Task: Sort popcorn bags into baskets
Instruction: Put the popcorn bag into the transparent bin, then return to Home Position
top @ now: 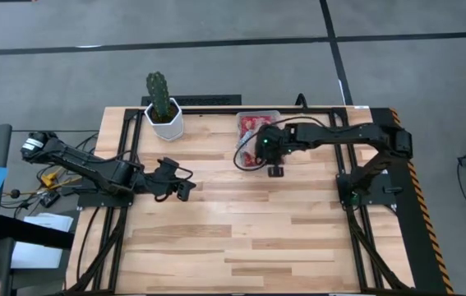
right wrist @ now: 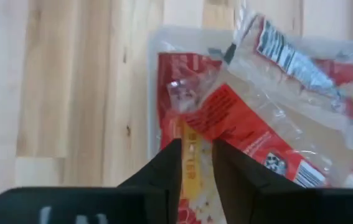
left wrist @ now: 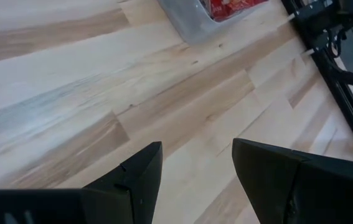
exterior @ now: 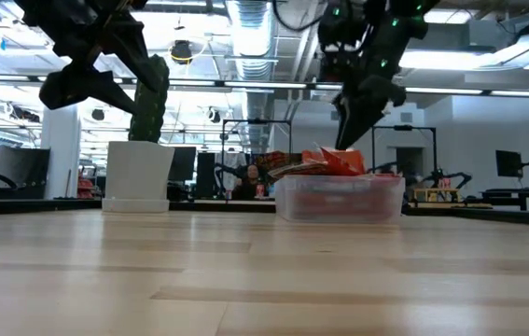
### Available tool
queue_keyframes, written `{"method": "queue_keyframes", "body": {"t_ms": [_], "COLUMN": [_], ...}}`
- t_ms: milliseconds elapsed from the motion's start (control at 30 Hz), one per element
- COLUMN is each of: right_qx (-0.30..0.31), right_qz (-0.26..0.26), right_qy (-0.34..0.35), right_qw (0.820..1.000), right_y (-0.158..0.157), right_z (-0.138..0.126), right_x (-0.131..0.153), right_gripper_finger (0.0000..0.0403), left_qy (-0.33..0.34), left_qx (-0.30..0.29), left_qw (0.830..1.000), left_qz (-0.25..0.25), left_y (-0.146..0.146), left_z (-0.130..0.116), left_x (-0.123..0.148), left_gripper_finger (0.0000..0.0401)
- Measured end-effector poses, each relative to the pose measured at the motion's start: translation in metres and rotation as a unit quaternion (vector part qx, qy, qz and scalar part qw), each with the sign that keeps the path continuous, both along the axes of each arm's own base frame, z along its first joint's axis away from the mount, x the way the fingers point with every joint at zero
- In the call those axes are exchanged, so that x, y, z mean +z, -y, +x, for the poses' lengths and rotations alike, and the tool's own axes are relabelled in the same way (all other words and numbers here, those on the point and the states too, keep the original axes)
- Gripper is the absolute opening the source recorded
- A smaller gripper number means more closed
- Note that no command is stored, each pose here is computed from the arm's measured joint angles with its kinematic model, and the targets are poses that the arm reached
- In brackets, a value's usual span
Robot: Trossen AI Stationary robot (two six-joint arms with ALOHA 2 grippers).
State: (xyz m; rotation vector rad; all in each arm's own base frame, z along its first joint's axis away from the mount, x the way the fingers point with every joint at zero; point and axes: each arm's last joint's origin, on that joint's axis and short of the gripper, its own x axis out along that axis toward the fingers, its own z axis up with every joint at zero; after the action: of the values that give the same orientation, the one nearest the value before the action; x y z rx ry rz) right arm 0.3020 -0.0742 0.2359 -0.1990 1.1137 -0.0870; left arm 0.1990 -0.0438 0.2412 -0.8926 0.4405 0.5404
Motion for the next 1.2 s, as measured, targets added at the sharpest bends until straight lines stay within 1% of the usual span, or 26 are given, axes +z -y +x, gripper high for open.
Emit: {"method": "queue_keyframes", "body": {"t_ms": [100, 233, 400, 567, 733, 900, 1033, 1200], "right_qx": [0.020, 0.057, 0.048, 0.042, 0.020, -0.014, -0.060, -0.105], "right_qz": [0.022, 0.012, 0.005, -0.004, -0.018, -0.026, -0.052, -0.048], "right_qy": [-0.021, -0.029, -0.041, -0.024, -0.005, 0.009, 0.019, 0.050], "right_qw": [0.999, 0.998, 0.998, 0.999, 1.000, 1.000, 0.997, 0.992], "right_y": [-0.005, -0.010, -0.001, 0.013, 0.036, 0.063, 0.086, 0.104], "right_z": [0.004, 0.014, 0.027, 0.041, 0.052, 0.056, 0.058, 0.055], "right_x": [-0.010, -0.023, -0.035, -0.026, -0.015, -0.009, 0.000, 0.020], "right_gripper_finger": [0.0100, 0.0091, 0.0086, 0.0086, 0.0086, 0.0087, 0.0086, 0.0086], "left_qy": [0.002, 0.004, 0.006, 0.004, 0.005, 0.005, 0.004, 0.002], "left_qx": [0.001, 0.008, 0.014, 0.016, 0.027, 0.030, 0.030, 0.033], "left_qw": [1.000, 1.000, 1.000, 1.000, 1.000, 1.000, 0.999, 0.999], "left_qz": [-0.005, -0.002, -0.002, 0.001, 0.006, 0.008, 0.009, 0.012], "left_y": [0.002, 0.004, 0.003, 0.003, 0.002, 0.002, 0.002, 0.002], "left_z": [-0.001, -0.001, -0.001, -0.002, -0.002, -0.002, -0.002, -0.003], "left_x": [0.000, 0.000, 0.000, 0.000, -0.001, -0.001, -0.001, -0.001], "left_gripper_finger": [0.0185, 0.0185, 0.0185, 0.0185, 0.0185, 0.0185, 0.0185, 0.0185]}}
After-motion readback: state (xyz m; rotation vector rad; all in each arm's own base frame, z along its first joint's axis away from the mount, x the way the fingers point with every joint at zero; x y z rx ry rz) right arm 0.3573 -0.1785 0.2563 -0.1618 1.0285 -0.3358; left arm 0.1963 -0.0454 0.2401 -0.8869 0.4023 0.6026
